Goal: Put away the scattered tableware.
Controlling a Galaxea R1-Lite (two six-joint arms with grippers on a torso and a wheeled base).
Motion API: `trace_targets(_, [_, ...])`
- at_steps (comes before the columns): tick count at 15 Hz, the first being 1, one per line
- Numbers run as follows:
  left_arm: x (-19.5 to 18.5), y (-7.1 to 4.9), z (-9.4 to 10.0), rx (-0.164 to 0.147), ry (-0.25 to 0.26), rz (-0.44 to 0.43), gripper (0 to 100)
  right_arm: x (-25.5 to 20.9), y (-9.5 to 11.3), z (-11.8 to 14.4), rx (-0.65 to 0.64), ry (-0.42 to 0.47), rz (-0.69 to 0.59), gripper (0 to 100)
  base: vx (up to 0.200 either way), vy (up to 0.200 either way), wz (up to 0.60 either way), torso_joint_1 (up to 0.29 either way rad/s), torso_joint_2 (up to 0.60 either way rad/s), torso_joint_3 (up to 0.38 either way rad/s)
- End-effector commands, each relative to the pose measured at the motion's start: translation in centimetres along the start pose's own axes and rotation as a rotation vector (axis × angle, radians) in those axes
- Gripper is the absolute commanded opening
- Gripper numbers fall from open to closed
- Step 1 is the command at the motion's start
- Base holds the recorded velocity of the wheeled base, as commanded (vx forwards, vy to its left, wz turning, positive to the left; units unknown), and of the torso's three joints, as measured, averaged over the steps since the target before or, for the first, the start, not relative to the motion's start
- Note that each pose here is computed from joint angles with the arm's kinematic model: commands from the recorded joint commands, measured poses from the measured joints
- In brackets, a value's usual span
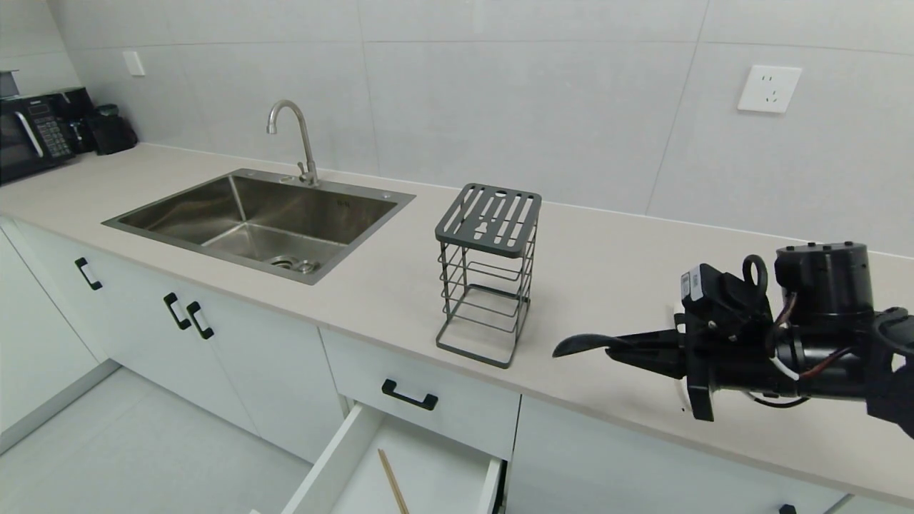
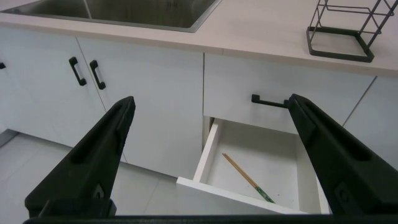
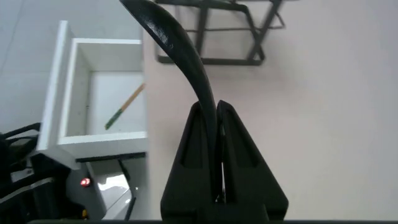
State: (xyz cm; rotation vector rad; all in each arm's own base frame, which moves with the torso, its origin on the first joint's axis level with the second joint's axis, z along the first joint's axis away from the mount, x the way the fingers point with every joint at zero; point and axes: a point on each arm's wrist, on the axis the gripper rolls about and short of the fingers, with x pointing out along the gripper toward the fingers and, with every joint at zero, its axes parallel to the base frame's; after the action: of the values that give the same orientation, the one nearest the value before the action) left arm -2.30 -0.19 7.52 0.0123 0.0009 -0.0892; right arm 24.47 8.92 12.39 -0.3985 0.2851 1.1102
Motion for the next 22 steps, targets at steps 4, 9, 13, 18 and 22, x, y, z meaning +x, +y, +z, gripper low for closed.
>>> trace_targets(4, [0.0, 0.0, 0.0, 0.000, 0.002, 0.000, 100, 0.8, 5.7, 4.4, 0.013, -0.033, 0.117, 0, 0.000, 0.000, 0.00, 0.000, 0.00, 0.000])
trace_targets(9, [0.0, 0.0, 0.0, 0.000, 0.002, 0.000, 100, 5.8, 11.1, 7.8, 0.173, 0.034, 0.059, 0, 0.000, 0.000, 0.00, 0.000, 0.00, 0.000])
trace_targets(13, [0.0, 0.0, 0.0, 0.000, 0.002, 0.000, 100, 10.1, 13.8, 7.2, 0.219, 0.142, -0.032, 0, 0.000, 0.000, 0.00, 0.000, 0.00, 0.000])
trace_targets(18, [0.0, 0.0, 0.0, 0.000, 0.002, 0.000, 100, 12.9, 15.5, 6.9, 0.150, 0.183, 0.012, 0, 0.000, 0.000, 0.00, 0.000, 0.00, 0.000])
trace_targets(22, [0.0, 0.0, 0.0, 0.000, 0.002, 0.000, 100, 16.2, 14.7, 8.0, 0.131, 0.140, -0.001, 0, 0.000, 0.000, 0.00, 0.000, 0.00, 0.000])
